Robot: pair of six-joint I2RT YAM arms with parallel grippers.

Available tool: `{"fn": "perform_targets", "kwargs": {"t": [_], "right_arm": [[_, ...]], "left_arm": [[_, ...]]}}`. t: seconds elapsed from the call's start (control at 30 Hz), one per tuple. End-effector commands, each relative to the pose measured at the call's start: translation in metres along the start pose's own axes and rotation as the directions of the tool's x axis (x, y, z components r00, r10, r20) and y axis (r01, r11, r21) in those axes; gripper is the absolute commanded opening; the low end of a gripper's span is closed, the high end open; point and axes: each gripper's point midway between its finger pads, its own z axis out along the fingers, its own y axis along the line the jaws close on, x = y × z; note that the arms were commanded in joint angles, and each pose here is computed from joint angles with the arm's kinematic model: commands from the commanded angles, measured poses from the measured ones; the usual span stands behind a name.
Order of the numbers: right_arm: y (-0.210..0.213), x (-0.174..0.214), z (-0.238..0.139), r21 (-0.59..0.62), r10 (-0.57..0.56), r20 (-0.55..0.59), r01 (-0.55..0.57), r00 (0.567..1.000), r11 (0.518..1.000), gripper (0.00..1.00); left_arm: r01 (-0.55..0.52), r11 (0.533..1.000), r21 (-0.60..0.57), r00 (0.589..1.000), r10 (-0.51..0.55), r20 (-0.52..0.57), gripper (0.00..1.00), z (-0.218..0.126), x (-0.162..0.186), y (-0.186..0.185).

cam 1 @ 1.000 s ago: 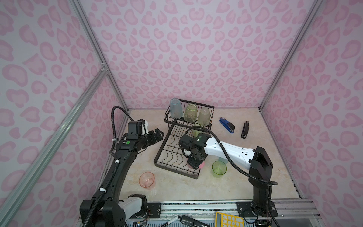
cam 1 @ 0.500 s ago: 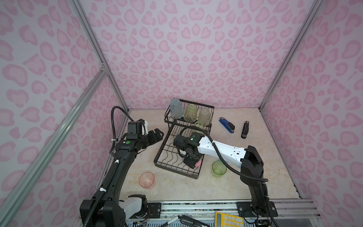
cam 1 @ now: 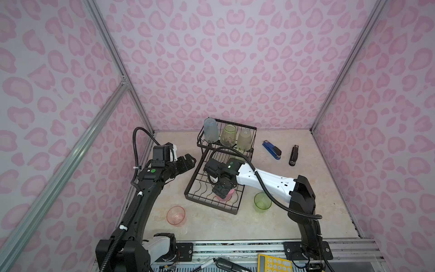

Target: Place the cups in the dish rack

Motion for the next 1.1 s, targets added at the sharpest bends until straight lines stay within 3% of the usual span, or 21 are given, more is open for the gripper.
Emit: {"fn": "perform_targets", "kwargs": {"t": [0.0, 0.2, 0.3, 0.47, 0.63, 0.83, 1.07], "right_arm": [[-0.008, -0.016, -0.005, 0.043, 0.036, 0.080, -0.039, 0.996, 0.998, 0.87], [-0.027, -0.027, -0.040, 0.075, 0.132, 0.261, -0.156, 0.956, 0.985, 0.89], [-0.032, -0.020, -0.051, 0.062, 0.178, 0.293, -0.205, 0.939, 0.977, 0.89], [-0.026, 0.005, -0.050, 0.054, 0.248, 0.254, -0.269, 0.935, 0.961, 0.88], [-0.009, 0.025, -0.049, -0.013, 0.352, 0.246, -0.361, 0.903, 0.933, 0.87], [-0.001, 0.056, -0.030, 0.007, 0.325, 0.176, -0.331, 0.929, 0.943, 0.88], [-0.003, 0.064, -0.016, 0.024, 0.251, 0.095, -0.254, 0.963, 0.967, 0.88]], "left_arm": [[-0.010, 1.000, -0.004, 0.999, 0.010, 0.032, 0.95, -0.003, -0.006, 0.000], [-0.008, 1.000, -0.005, 0.999, 0.009, 0.031, 0.94, -0.003, -0.007, 0.000], [-0.007, 1.000, -0.002, 1.000, 0.007, 0.026, 0.95, -0.001, -0.006, 0.000], [-0.006, 1.000, 0.000, 1.000, 0.006, 0.025, 0.95, -0.001, -0.005, 0.000], [-0.005, 1.000, 0.006, 1.000, 0.005, 0.021, 0.95, 0.000, -0.004, -0.001], [-0.001, 1.000, 0.021, 1.000, 0.001, 0.016, 0.95, 0.000, -0.003, -0.003], [-0.003, 1.000, 0.022, 1.000, 0.003, 0.020, 0.94, -0.001, -0.004, -0.003]]}}
